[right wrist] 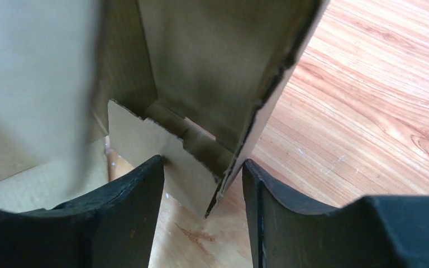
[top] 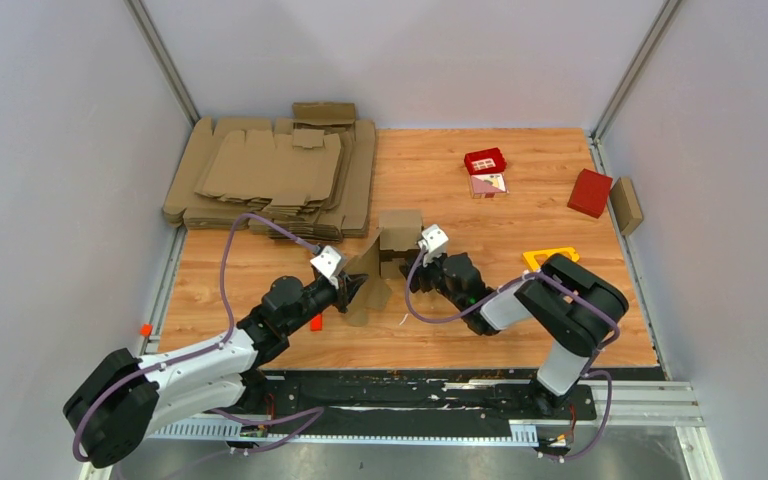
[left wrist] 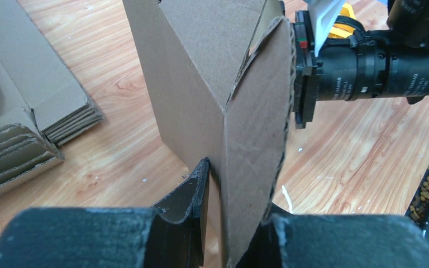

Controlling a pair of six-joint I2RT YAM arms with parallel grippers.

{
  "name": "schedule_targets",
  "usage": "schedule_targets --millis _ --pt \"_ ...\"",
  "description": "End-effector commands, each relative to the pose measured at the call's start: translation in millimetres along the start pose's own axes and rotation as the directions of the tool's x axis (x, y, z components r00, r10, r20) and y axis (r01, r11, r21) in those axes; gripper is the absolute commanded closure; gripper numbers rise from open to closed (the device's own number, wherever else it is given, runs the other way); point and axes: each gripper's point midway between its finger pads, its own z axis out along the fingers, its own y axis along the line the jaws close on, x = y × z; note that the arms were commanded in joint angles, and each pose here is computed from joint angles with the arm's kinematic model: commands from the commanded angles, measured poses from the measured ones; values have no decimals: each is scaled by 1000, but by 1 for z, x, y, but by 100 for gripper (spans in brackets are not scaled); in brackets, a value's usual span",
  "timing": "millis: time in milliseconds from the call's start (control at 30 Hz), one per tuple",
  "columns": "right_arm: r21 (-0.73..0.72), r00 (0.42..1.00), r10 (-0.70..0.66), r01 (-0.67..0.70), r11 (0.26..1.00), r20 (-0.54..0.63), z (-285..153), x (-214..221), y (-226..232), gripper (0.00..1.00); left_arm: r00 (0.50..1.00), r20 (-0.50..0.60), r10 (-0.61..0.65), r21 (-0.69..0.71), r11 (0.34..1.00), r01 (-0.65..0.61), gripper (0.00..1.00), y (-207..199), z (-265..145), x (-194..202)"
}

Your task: Fold the paper box

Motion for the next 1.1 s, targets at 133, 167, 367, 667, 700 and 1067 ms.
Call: schedule_targets --millis 133,167,367,667,700,1067 --pt "87 990 50 -62 994 132 20 -21 -11 48 999 48 18 25 1000 -19 78 -5 5 -17" --pt "87 988 52 -65 994 142 21 -21 -11 49 999 46 16 27 999 -18 78 -6 5 -16" --pt "105 993 56 -66 992 102 31 -6 -9 49 999 42 10 39 999 -12 78 -8 7 -16" --pt "202 999 13 -6 979 -33 31 35 -13 44 999 34 4 44 999 -5 78 -9 8 -15" --pt "207 999 11 -2 978 -42 29 39 -14 43 999 33 4 43 999 -5 78 -9 8 -14" --pt "219 999 51 -47 974 -11 21 13 -11 35 999 35 5 35 999 -6 78 -8 7 -16"
